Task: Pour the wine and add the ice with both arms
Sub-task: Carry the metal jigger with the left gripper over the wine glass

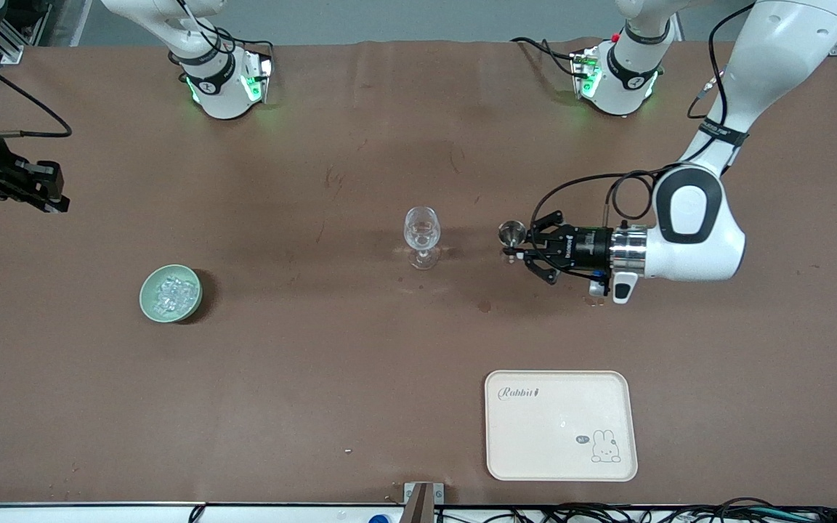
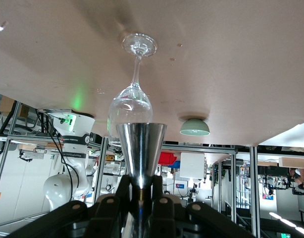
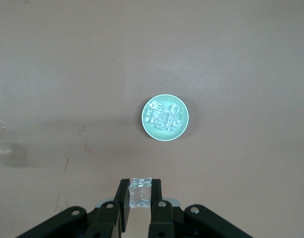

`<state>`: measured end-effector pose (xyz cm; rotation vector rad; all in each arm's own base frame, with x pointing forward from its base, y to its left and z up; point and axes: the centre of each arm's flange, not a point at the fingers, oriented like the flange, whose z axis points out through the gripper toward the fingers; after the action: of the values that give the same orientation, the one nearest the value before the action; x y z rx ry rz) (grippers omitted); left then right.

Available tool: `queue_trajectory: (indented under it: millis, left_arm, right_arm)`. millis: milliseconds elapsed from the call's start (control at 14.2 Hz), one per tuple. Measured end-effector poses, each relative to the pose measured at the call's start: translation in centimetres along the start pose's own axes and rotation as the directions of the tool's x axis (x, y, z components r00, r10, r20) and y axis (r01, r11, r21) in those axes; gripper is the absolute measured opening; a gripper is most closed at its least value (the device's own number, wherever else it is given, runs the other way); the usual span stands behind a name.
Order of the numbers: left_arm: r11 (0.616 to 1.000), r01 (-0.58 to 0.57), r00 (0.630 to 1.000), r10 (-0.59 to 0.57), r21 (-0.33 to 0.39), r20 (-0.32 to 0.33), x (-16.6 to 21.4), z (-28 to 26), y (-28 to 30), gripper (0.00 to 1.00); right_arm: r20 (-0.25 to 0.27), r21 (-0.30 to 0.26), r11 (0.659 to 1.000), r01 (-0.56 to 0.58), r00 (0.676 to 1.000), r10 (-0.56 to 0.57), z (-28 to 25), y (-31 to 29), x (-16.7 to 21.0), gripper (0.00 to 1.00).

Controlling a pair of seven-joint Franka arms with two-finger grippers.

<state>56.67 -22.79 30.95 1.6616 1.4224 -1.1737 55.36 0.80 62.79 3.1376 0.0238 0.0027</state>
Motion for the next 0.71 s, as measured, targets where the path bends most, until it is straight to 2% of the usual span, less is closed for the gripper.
queue_trajectory:
  millis: [706]
  left_arm:
    - [1.000, 0.008, 0.996, -0.009, -0.011, -0.084, -0.9, 5.9, -2.2, 0.21]
  right_arm:
    - [0.002, 0.000, 1.000, -0.003, 1.000, 0.003, 0.0, 0.1, 0.0, 0.21]
